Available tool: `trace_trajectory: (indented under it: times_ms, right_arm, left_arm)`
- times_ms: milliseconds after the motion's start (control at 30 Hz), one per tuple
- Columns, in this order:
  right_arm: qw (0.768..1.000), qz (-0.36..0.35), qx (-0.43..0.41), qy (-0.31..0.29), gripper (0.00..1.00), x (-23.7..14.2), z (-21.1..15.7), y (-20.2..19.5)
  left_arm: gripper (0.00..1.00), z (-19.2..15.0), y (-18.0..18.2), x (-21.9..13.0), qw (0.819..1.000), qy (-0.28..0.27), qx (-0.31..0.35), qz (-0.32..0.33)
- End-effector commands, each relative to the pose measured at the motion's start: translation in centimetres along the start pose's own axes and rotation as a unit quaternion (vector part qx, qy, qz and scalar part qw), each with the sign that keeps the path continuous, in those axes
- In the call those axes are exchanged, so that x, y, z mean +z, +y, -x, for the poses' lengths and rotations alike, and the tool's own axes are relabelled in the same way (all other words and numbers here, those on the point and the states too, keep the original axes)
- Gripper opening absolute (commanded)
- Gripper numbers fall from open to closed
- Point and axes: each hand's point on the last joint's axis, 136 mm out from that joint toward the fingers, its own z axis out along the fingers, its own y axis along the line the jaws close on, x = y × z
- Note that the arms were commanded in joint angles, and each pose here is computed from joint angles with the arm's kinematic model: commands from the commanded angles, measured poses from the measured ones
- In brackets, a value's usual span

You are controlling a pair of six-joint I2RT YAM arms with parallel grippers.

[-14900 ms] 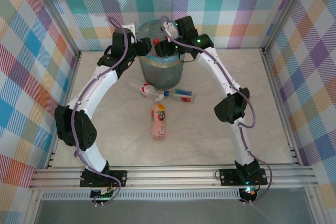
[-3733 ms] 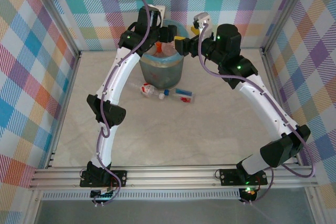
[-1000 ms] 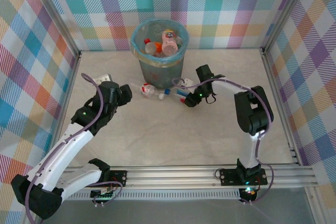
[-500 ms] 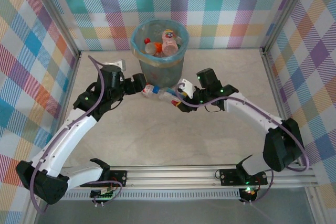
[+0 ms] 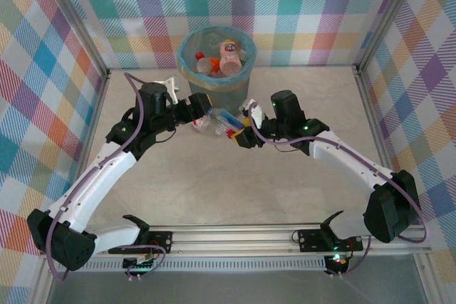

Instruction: Put the plastic bottles in the bin

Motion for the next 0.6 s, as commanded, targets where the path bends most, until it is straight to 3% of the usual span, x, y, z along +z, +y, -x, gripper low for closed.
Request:
trace_trajectory:
  times_ms: [0,233,367,567]
  right_arm:
    - [0.999,0.030,-0.012,-0.028,0.44,0.0,1.9,1.5]
    - [0.999,0.037,-0.017,-0.034,0.47,0.3,1.9,2.4]
    - [0.999,0.021,-0.013,-0.039,0.48,0.4,2.5,1.8]
    - [0.999,-0.005,-0.018,-0.050,0.54,0.4,4.7,0.7]
  left_arm:
    - [0.74,-0.2,-0.6,0.7,1.000,0.012,-0.012,-0.026]
    - [0.57,-0.8,0.1,1.6,0.999,0.026,-0.031,-0.018]
    - [0.40,-0.3,-0.5,1.5,0.999,0.023,-0.036,-0.023]
    - [0.29,2.1,-0.8,0.4,1.000,-0.005,-0.012,0.014]
